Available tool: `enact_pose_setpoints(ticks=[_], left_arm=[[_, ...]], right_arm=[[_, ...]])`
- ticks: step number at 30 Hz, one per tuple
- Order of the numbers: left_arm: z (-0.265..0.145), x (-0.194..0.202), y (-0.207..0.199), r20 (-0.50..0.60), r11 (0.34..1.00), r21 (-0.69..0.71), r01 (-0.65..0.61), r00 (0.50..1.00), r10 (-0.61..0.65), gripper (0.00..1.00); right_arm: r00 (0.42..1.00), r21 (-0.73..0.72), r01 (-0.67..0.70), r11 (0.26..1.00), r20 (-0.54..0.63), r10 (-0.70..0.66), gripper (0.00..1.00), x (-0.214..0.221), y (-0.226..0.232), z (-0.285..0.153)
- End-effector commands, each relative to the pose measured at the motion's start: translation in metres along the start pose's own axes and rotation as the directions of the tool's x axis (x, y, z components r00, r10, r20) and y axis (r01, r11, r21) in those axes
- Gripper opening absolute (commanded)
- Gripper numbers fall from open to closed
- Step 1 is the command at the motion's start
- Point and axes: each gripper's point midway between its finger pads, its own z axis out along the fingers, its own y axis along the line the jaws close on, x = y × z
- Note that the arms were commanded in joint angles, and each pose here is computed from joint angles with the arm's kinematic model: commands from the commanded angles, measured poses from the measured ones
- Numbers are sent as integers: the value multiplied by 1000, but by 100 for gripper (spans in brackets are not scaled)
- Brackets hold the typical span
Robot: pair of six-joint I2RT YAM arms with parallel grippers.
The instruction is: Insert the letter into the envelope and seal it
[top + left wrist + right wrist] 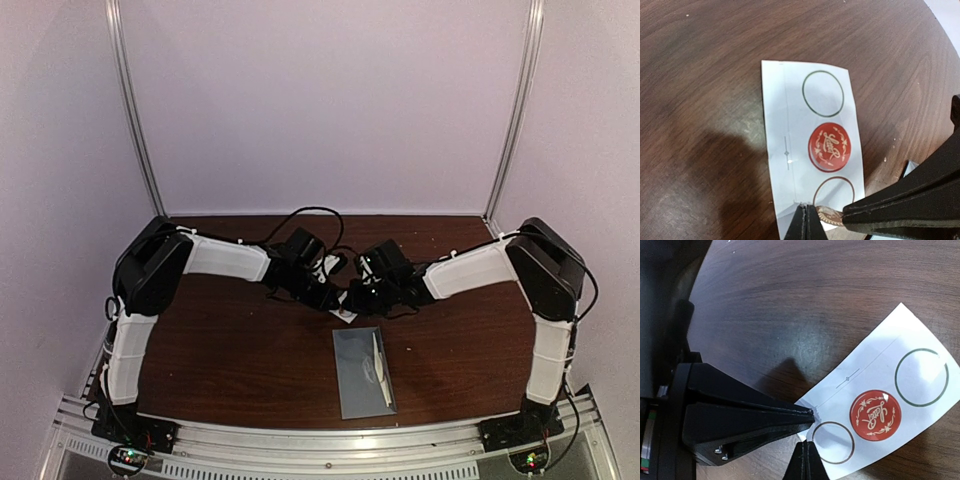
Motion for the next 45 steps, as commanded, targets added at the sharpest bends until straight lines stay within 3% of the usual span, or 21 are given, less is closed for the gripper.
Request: enact_pose_setpoints(ticks=[1, 7, 17, 19, 22, 27, 36, 45], left_arm=[[9, 8, 13, -27, 999, -36, 0, 1000, -1, 0], [5, 5, 17, -16, 997, -71, 4, 1000, -5, 0], [-45, -36, 7, 180, 993, -120, -15, 983, 37, 0], [-64, -47, 2, 242, 992, -127, -19, 969, 50, 5], [-90, -64, -17, 299, 996, -84, -28, 953, 52, 11], [-103, -79, -62, 371, 999, 47, 19, 928, -35, 12], [-69, -70, -175, 319, 963, 256, -84, 948, -2, 12], [-17, -32, -199, 202, 947, 308, -92, 979, 29, 11]], right_arm=[[999, -29, 5, 1000, 49, -4, 0, -12, 10, -13], [998, -31, 3, 1000, 60, -2, 0, -14, 11, -19], [986, -13, 6, 1000, 165, -4, 0, -28, 11, -83], [980, -11, 1, 1000, 201, 1, 0, -30, 5, -102], [974, 14, -24, 1000, 227, 20, 0, -23, -15, -130], [966, 85, -49, 995, 257, 25, 0, -12, -52, -164], [963, 75, -64, 995, 266, 42, 0, 14, -72, -191], [959, 57, -78, 995, 279, 59, 0, 21, -74, -199]])
